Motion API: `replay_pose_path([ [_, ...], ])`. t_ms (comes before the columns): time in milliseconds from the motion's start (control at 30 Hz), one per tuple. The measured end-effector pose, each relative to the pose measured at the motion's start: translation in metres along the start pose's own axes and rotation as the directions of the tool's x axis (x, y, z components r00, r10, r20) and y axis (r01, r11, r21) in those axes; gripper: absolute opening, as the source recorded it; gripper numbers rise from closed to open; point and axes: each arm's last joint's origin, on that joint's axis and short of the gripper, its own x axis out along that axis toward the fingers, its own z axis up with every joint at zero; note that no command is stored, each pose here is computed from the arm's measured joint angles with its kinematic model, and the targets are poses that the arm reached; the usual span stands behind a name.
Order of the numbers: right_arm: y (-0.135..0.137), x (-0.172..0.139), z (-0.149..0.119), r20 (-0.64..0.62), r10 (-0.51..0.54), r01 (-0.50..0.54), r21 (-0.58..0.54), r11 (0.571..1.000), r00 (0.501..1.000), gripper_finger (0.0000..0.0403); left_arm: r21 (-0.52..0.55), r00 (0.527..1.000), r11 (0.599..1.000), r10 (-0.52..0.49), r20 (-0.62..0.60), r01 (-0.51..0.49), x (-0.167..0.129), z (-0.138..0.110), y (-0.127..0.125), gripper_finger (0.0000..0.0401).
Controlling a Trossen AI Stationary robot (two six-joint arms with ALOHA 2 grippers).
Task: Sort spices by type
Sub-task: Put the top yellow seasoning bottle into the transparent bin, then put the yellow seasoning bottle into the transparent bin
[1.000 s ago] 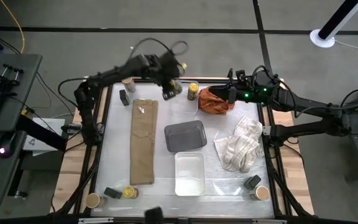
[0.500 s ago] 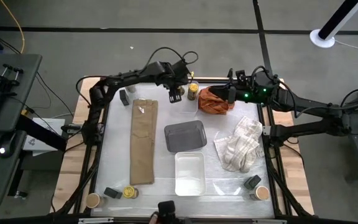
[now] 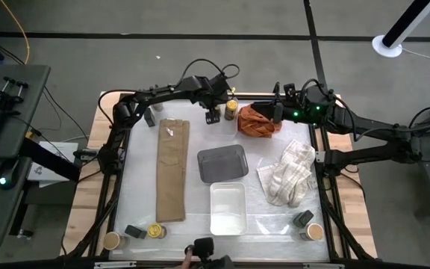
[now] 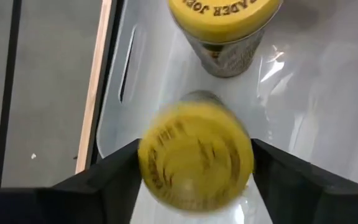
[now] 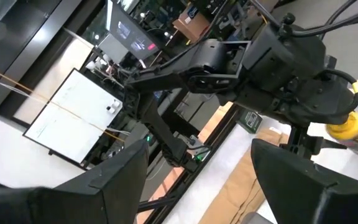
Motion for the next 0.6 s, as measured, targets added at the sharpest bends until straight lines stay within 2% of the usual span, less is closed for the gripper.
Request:
replay_pose_path([
  [233, 0.0, 0.0, 0.0, 0.001, 0.0, 0.0, 0.0, 1.0, 1.0, 0.0279, 0.003, 1.0, 1.0, -0.001, -0.013, 0.001, -0.004, -0.001, 0.0, 0.0288],
  [367, 0.0, 0.0, 0.0, 0.01, -0.009, 0.009, -0.005, 1.0, 1.0, 0.0279, -0.01, 1.0, 1.0, -0.001, -0.02, 0.001, -0.025, -0.002, 0.008, 0.029],
  [467, -0.002, 0.0, 0.002, 0.018, -0.017, 0.017, -0.007, 1.0, 1.0, 0.0279, -0.078, 1.0, 0.997, -0.023, 0.013, 0.024, -0.049, -0.006, 0.016, 0.029],
  [600, -0.002, 0.0, 0.0, -0.001, -0.018, 0.018, -0.036, 0.999, 1.0, 0.0279, -0.235, 0.98, 0.956, -0.147, 0.136, 0.176, -0.086, -0.015, 0.027, 0.0291],
])
